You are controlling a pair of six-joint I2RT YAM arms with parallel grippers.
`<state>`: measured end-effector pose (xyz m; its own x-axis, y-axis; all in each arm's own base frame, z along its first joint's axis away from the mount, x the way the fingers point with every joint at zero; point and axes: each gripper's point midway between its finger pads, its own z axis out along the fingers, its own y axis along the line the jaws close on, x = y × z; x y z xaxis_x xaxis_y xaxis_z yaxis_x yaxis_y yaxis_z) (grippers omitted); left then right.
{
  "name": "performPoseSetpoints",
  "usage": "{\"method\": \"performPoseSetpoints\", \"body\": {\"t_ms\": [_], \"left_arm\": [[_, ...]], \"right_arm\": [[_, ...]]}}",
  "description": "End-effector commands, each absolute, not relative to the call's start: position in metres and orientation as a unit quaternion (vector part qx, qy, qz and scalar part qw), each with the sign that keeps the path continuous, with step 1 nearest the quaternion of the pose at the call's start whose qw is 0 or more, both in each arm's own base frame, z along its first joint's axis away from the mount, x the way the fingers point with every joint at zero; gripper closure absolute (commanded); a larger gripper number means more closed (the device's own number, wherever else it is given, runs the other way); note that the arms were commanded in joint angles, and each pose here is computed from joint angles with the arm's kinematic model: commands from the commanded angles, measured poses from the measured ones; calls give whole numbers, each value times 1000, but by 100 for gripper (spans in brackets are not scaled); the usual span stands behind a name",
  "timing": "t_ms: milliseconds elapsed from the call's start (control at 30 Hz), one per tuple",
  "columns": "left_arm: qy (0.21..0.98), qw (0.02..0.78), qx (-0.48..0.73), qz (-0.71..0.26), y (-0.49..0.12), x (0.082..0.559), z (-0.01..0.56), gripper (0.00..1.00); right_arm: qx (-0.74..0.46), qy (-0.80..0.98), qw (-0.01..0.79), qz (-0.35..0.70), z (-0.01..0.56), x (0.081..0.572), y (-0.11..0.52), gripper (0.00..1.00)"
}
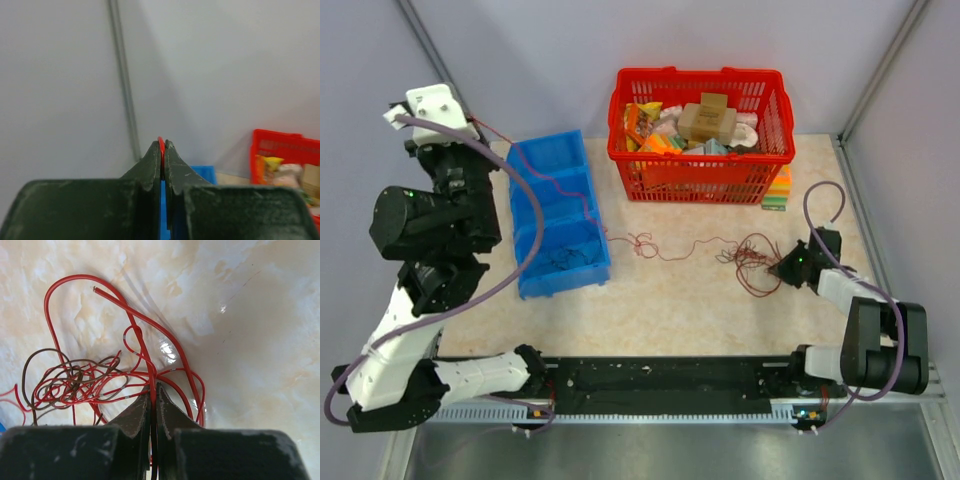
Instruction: Untangle the cables
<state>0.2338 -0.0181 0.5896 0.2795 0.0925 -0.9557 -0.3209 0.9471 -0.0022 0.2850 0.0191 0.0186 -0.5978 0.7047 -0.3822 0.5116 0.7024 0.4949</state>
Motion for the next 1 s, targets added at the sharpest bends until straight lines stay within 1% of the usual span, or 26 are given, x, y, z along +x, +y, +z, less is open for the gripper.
{"method": "performPoseSetpoints", "body": {"t_ms": [0, 67, 167, 267, 300, 333, 367, 400, 433, 467, 500, 567, 600, 667, 767, 867, 967], "left_arm": [[532, 839, -107, -53, -10, 196, 635, 100], [526, 841, -56, -118, -37, 192, 632, 100], [543, 824, -37, -156, -56, 195, 619, 100], [548, 814, -28, -192, -71, 195, 608, 100], [548, 812, -30, -202, -74, 195, 605, 100], [548, 809, -28, -209, -78, 196, 601, 100], [548, 809, -25, -210, -80, 197, 598, 100], [552, 804, -28, -220, -86, 199, 594, 100], [555, 801, -26, -223, -90, 201, 591, 100], [556, 799, -23, -225, -93, 202, 589, 100], [557, 799, -20, -228, -95, 202, 589, 100], [558, 797, -15, -231, -99, 203, 588, 100], [559, 796, -15, -232, -100, 204, 587, 100], [558, 797, -15, -232, -98, 203, 588, 100], [557, 797, -17, -233, -96, 201, 587, 100], [558, 797, -18, -232, -91, 197, 587, 100], [561, 797, -17, -224, -85, 195, 584, 100]], "right_arm": [[332, 877, 288, 193, 17, 282, 24, 100], [318, 875, 297, 212, 23, 283, 30, 100], [312, 873, 312, 208, 33, 281, 29, 100], [314, 872, 326, 184, 50, 278, 20, 100], [311, 872, 334, 178, 58, 278, 18, 91], [299, 875, 340, 174, 68, 279, 17, 77], [288, 877, 344, 173, 77, 280, 17, 67], [276, 882, 344, 169, 87, 279, 17, 61], [261, 884, 351, 167, 99, 281, 21, 52], [242, 889, 351, 169, 106, 280, 28, 46], [215, 894, 351, 178, 115, 278, 42, 43], [123, 895, 359, 233, 137, 278, 90, 36], [52, 886, 368, 277, 150, 275, 125, 30], [-74, 860, 378, 333, 168, 262, 182, 28], [-227, 829, 381, 342, 169, 245, 243, 27], [-309, 795, 379, 360, 162, 238, 284, 28], [-348, 760, 401, 376, 155, 246, 301, 28]]}}
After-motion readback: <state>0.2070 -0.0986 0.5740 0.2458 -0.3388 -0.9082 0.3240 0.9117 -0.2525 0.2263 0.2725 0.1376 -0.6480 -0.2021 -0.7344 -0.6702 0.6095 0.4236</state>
